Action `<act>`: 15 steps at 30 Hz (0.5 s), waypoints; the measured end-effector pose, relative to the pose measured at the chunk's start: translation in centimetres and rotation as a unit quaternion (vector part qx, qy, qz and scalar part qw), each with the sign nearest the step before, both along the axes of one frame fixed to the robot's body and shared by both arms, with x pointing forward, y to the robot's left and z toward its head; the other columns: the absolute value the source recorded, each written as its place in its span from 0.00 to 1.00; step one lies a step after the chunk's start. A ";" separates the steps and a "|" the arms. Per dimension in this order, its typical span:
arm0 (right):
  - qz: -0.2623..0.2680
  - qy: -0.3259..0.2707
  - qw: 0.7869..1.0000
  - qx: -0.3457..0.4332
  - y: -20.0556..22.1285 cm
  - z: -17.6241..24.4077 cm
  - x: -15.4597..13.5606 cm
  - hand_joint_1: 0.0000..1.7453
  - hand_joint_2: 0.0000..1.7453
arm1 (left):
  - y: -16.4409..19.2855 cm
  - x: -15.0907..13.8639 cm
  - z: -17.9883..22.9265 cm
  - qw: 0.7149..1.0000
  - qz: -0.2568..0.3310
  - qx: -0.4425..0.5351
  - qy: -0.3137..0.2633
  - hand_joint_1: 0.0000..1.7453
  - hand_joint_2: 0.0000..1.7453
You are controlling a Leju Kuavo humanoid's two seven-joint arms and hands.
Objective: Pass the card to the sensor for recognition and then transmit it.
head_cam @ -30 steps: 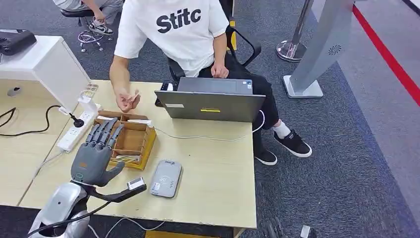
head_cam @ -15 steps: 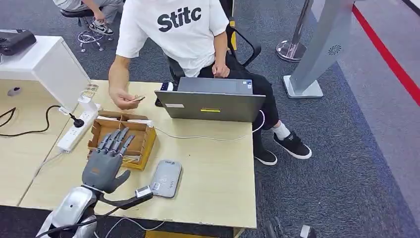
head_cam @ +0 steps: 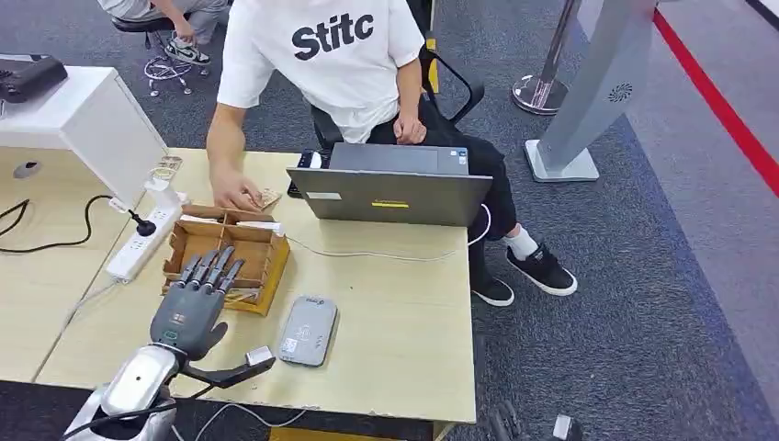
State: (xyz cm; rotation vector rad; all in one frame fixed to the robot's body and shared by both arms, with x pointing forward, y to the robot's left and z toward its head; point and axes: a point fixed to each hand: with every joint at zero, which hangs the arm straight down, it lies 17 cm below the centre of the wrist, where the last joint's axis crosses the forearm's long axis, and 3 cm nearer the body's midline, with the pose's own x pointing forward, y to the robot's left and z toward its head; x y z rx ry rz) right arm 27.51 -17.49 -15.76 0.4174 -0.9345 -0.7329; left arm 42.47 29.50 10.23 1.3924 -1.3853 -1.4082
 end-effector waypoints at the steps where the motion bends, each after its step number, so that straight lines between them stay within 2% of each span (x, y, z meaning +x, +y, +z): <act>1: 0.000 0.000 1.000 0.001 0.0 0.0 0.0 0.00 1.00 | 0.1 0.1 -0.1 1.000 0.001 0.001 0.002 0.00 1.00; 15: 0.006 0.004 1.000 0.007 0.4 -0.1 -0.2 0.00 1.00 | 0.8 1.2 -0.4 1.000 0.006 0.018 0.003 0.00 1.00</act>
